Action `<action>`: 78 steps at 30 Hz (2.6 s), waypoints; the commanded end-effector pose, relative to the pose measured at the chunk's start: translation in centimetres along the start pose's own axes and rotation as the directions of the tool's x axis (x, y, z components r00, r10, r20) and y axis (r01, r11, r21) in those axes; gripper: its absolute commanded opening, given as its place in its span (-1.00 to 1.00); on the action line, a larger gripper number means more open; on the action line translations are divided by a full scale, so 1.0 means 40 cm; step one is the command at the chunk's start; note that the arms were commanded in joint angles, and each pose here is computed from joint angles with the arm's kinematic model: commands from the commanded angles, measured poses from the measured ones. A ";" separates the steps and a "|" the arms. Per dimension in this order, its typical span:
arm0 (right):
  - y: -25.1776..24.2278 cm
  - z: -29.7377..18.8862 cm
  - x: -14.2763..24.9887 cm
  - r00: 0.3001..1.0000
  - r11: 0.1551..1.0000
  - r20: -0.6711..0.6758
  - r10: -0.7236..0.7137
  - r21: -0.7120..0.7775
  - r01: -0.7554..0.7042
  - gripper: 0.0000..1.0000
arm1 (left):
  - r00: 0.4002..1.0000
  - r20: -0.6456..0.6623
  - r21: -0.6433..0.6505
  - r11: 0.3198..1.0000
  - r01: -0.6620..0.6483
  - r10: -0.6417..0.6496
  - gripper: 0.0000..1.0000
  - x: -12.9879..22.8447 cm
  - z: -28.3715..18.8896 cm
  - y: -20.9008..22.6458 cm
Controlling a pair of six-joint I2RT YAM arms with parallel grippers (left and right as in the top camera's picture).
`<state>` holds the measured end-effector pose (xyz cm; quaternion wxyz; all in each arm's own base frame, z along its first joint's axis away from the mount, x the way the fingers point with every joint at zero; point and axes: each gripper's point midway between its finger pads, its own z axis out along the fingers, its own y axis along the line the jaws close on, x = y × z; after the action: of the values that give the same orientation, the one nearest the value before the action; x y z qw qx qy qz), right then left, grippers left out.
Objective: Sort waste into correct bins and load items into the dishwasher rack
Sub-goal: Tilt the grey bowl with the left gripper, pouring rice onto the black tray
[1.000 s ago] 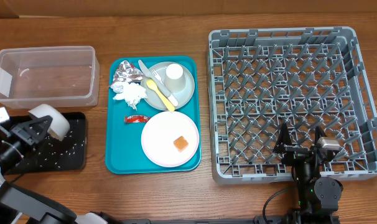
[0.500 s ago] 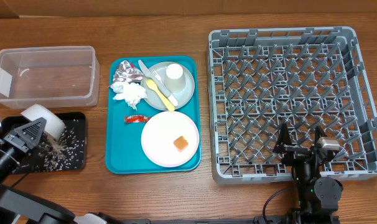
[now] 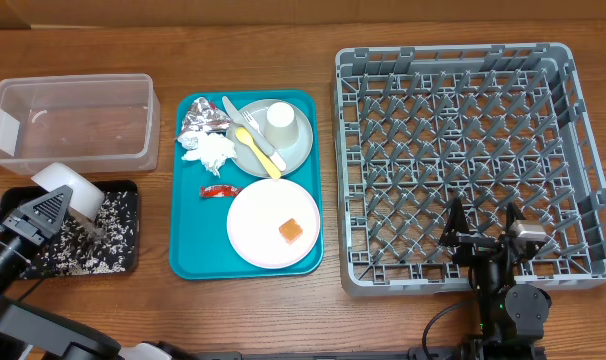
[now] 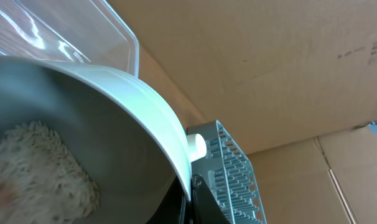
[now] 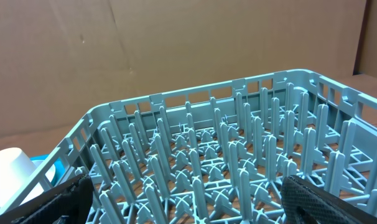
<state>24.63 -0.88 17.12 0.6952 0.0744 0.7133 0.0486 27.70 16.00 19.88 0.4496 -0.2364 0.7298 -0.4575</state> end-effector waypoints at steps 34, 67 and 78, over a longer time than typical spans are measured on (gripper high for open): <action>-0.006 0.000 0.002 1.000 1.000 0.008 -0.007 0.011 0.007 1.00 | 0.995 0.074 0.061 0.996 -0.066 0.061 -0.92 -0.027 -0.027 -0.024; -0.006 0.000 0.002 1.000 1.000 0.008 -0.007 0.011 0.007 1.00 | 0.997 0.074 0.069 0.997 -0.018 0.013 -0.92 -0.028 -0.028 -0.026; -0.006 0.000 0.002 1.000 1.000 0.008 -0.007 0.011 0.007 1.00 | 0.999 0.045 0.011 1.000 -0.010 0.010 -0.92 -0.014 -0.026 -0.001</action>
<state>24.63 -0.89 17.13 0.6953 0.0744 0.7132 0.0483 27.24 16.84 20.47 0.4684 -0.2406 0.7166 -0.4574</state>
